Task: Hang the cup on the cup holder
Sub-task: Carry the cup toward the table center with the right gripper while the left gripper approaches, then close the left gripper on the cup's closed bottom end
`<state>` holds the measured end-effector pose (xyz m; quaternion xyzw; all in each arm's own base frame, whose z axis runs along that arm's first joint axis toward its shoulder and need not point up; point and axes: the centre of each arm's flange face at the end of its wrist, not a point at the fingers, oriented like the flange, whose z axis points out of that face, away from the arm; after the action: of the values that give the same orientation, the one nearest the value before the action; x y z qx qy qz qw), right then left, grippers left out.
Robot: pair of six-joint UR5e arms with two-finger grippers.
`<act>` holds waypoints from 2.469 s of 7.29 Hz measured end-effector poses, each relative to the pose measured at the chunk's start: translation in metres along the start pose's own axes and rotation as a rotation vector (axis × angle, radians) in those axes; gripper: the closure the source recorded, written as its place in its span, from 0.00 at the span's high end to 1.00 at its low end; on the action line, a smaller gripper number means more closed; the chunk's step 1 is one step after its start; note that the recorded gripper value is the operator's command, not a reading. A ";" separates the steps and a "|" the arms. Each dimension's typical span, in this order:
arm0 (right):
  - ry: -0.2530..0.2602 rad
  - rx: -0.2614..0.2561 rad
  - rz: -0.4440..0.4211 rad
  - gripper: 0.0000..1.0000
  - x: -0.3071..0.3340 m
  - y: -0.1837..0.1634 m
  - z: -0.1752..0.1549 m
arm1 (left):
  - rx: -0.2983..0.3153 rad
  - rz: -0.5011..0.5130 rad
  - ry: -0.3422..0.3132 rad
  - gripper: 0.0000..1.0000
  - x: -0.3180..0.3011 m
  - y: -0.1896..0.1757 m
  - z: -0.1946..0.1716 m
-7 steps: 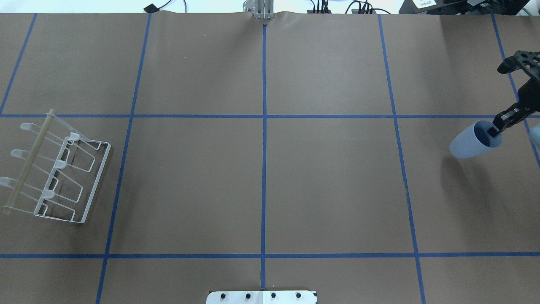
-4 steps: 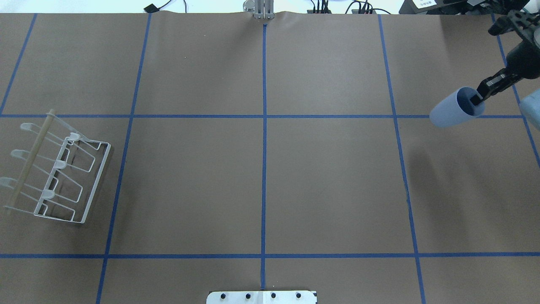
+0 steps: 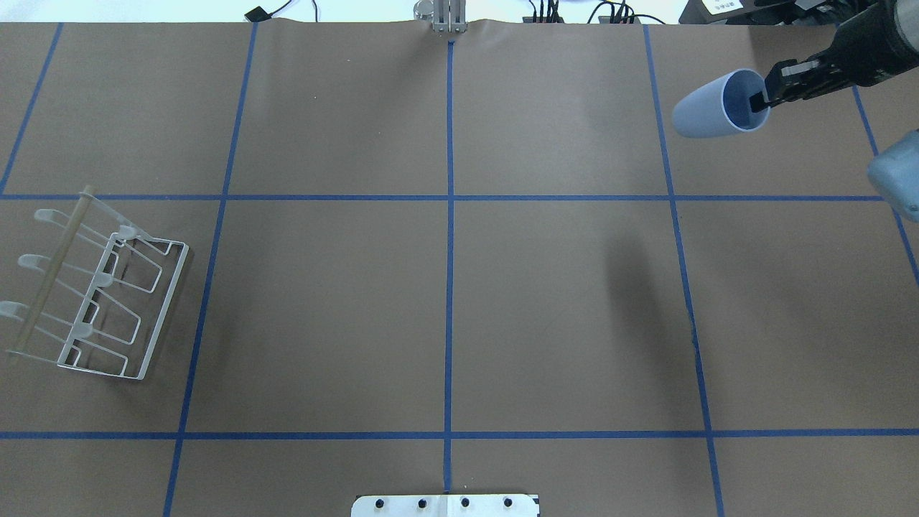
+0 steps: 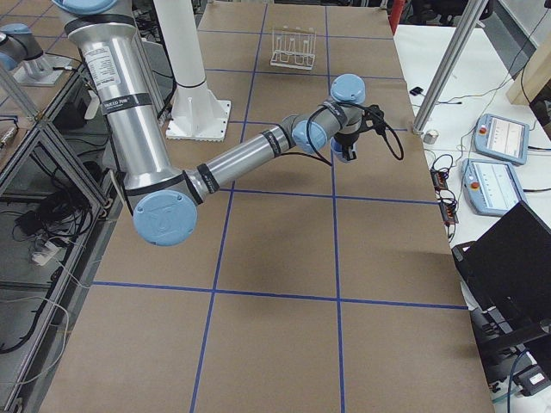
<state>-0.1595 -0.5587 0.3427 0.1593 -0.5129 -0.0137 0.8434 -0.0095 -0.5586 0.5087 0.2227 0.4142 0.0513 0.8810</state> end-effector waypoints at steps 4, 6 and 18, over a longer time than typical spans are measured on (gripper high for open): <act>-0.349 0.070 0.276 0.00 -0.076 0.048 0.011 | 0.152 -0.220 0.295 0.97 0.155 -0.049 0.022; -0.547 0.007 0.361 0.00 -0.104 0.080 0.011 | 0.103 -0.377 0.535 0.97 0.254 -0.050 0.036; -1.115 0.001 0.404 0.00 -0.176 0.162 0.013 | -0.135 -1.068 1.205 0.97 0.551 -0.014 -0.019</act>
<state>-0.2769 -0.3761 0.2429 0.0278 -0.8988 0.0660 0.4325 0.3340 -0.4128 0.1025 -0.1247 0.8644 -0.2405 0.4237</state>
